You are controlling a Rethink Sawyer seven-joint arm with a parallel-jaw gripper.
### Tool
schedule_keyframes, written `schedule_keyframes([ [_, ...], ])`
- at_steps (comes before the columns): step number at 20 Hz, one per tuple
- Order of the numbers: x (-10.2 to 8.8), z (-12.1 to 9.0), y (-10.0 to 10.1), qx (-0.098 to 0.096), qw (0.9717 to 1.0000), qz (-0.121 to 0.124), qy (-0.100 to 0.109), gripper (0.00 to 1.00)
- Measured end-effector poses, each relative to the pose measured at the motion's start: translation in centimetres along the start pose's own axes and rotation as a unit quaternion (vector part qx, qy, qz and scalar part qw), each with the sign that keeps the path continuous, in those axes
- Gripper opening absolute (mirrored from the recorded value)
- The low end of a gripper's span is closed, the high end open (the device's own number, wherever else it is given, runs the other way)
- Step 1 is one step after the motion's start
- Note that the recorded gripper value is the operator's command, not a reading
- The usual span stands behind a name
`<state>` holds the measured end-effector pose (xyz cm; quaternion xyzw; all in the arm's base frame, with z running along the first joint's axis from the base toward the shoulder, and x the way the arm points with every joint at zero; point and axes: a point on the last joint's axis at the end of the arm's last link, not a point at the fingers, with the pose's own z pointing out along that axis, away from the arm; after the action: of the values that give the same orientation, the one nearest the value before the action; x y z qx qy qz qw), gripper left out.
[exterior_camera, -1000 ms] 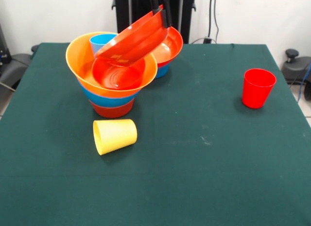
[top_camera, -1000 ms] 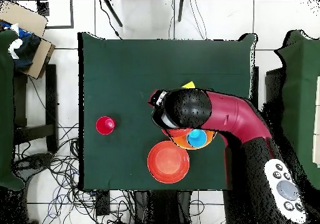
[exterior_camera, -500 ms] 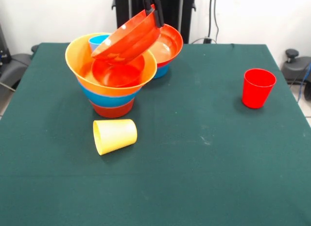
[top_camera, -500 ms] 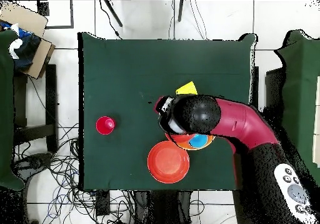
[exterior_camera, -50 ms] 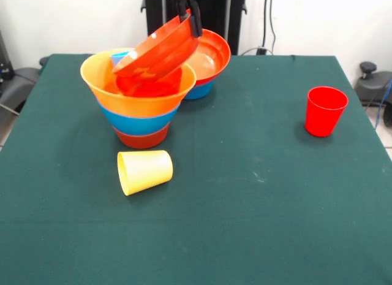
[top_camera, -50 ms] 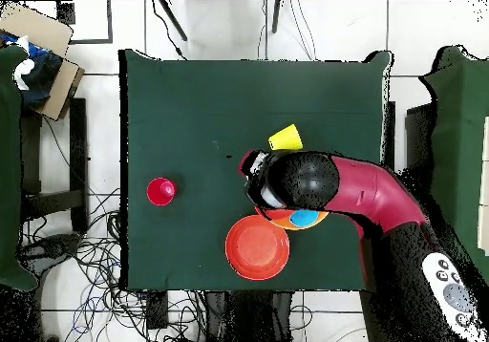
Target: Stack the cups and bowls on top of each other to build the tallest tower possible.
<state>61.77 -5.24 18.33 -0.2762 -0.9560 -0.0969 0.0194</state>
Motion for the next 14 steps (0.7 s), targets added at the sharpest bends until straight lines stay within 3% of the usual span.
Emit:
schedule_keyframes([
  [14, -1.0, 2.8, 0.4, -0.011, 0.9993, -0.028, -0.022, 0.00],
])
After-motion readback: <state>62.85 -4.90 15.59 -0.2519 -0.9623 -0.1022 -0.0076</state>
